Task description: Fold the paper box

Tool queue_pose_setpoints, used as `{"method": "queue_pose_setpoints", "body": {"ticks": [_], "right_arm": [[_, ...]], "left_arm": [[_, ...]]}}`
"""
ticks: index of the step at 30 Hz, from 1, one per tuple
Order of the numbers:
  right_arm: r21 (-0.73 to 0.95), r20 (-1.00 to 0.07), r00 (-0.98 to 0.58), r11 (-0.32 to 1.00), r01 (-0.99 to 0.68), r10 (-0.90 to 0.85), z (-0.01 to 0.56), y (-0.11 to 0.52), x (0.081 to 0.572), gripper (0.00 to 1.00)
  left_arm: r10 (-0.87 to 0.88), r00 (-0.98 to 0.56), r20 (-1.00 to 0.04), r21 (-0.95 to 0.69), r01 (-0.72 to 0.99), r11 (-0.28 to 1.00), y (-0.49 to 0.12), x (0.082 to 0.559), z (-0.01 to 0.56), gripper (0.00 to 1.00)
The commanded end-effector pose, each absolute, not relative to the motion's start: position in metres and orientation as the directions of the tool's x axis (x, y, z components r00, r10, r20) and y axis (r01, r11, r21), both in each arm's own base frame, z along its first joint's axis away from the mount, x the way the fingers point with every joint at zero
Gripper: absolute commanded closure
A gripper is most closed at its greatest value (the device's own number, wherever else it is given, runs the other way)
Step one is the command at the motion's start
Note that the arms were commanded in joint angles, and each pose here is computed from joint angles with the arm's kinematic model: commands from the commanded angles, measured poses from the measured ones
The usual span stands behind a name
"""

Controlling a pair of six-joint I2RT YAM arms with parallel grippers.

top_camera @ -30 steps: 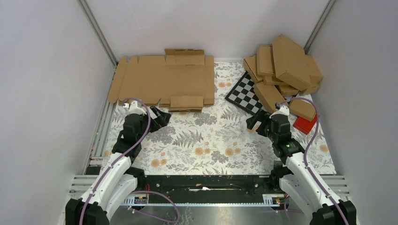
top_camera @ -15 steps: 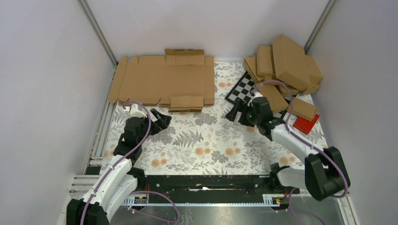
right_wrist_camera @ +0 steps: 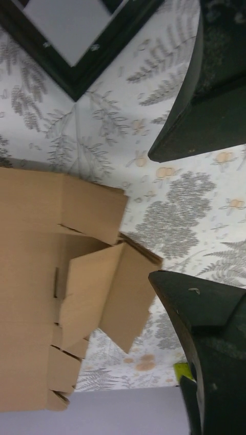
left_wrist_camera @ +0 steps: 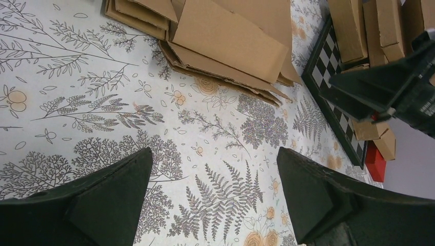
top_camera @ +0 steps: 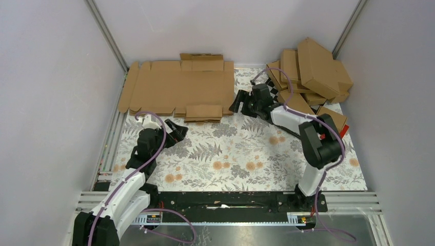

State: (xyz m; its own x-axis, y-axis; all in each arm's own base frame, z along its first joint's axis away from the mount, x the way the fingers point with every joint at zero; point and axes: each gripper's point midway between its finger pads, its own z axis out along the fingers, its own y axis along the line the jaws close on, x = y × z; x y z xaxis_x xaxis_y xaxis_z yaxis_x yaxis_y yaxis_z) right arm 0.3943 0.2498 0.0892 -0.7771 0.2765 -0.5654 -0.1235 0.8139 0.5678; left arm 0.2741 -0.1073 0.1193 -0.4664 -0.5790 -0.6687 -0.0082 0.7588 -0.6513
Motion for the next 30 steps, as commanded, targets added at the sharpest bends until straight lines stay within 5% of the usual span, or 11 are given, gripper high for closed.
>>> {"method": "queue_pose_setpoints", "body": {"ticks": [1, 12, 30], "right_arm": [[0.566, -0.572, -0.782, 0.809, -0.158, 0.247, 0.086, 0.269, 0.425, 0.19], [0.551, -0.533, -0.804, 0.829, -0.095, 0.263, 0.050, 0.276, 0.478, 0.29], [0.648, -0.567, -0.773, 0.733, -0.205, 0.284, 0.087, 0.297, 0.477, 0.41]], "left_arm": [[-0.596, -0.408, -0.692, -0.655, 0.006, 0.756, -0.104, 0.284, 0.130, 0.01], [-0.600, -0.398, -0.693, -0.653, -0.004, 0.757, -0.102, 0.289, 0.129, 0.01], [-0.590, -0.416, -0.692, -0.648, -0.002, 0.762, -0.104, 0.292, 0.125, 0.01]]}}
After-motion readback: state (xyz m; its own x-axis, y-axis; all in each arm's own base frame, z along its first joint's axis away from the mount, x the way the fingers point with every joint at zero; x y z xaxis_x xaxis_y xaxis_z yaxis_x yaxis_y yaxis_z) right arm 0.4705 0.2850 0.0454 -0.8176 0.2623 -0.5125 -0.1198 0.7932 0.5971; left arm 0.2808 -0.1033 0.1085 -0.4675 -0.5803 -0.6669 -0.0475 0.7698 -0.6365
